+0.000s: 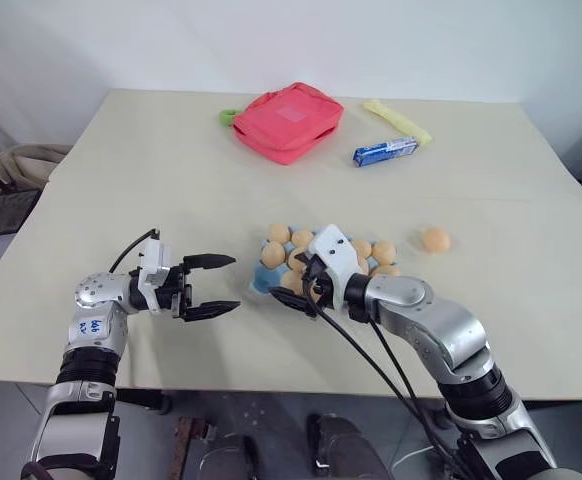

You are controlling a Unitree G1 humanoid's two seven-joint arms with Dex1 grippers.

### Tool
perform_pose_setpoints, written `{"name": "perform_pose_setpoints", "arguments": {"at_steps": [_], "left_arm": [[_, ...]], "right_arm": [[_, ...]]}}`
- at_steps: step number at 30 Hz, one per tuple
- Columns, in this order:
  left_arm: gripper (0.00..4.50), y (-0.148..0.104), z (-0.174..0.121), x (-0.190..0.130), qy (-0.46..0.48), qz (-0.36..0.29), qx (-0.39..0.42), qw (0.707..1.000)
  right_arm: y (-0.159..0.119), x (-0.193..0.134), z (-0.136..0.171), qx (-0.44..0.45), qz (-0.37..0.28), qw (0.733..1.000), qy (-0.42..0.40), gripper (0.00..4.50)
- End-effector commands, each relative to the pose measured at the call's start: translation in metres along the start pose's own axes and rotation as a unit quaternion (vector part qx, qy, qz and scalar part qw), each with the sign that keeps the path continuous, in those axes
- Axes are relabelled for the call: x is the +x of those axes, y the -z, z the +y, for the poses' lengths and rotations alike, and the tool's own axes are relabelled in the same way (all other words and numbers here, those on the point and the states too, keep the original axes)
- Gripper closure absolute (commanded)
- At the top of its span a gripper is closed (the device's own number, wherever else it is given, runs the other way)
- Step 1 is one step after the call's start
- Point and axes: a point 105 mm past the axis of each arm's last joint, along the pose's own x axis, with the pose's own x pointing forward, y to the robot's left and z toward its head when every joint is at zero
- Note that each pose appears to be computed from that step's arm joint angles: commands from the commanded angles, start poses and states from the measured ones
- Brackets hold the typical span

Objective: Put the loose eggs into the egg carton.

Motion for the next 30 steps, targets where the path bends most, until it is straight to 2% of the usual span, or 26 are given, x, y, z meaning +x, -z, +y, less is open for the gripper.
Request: {"name": "perform_pose_setpoints", "arguments": {"at_steps": [1, 5, 10, 15, 20, 27, 30], "left_arm": [[0.0, -0.009, 0.002, -0.005, -0.005, -0.001, 0.021, 1.0], [0.0, -0.01, 0.003, -0.004, -0.005, -0.002, 0.022, 1.0], [0.0, -0.008, 0.004, -0.003, -0.007, -0.004, 0.021, 1.0], [0.0, -0.007, 0.005, 0.0, -0.005, -0.007, 0.019, 1.0], [0.0, -0.007, 0.008, 0.004, 0.002, -0.009, 0.019, 1.0], [0.0, -0.007, 0.009, 0.008, 0.009, -0.013, 0.02, 1.0], [0.0, -0.007, 0.009, 0.008, 0.01, -0.012, 0.02, 1.0]], "right_arm": [[-0.026, -0.017, -0.001, -0.021, -0.048, 0.999, -0.004, 0.04], [-0.04, -0.04, -0.009, -0.029, -0.075, 0.997, 0.002, 0.04], [-0.044, -0.093, -0.04, -0.037, -0.107, 0.99, 0.085, 0.04], [-0.021, -0.166, -0.079, -0.075, -0.103, 0.969, 0.211, 0.04], [0.016, -0.219, -0.092, -0.071, -0.078, 0.957, 0.27, 0.04], [0.075, -0.274, -0.1, -0.012, -0.039, 0.939, 0.342, 0.04], [0.089, -0.287, -0.098, 0.007, -0.04, 0.935, 0.352, 0.04]]}}
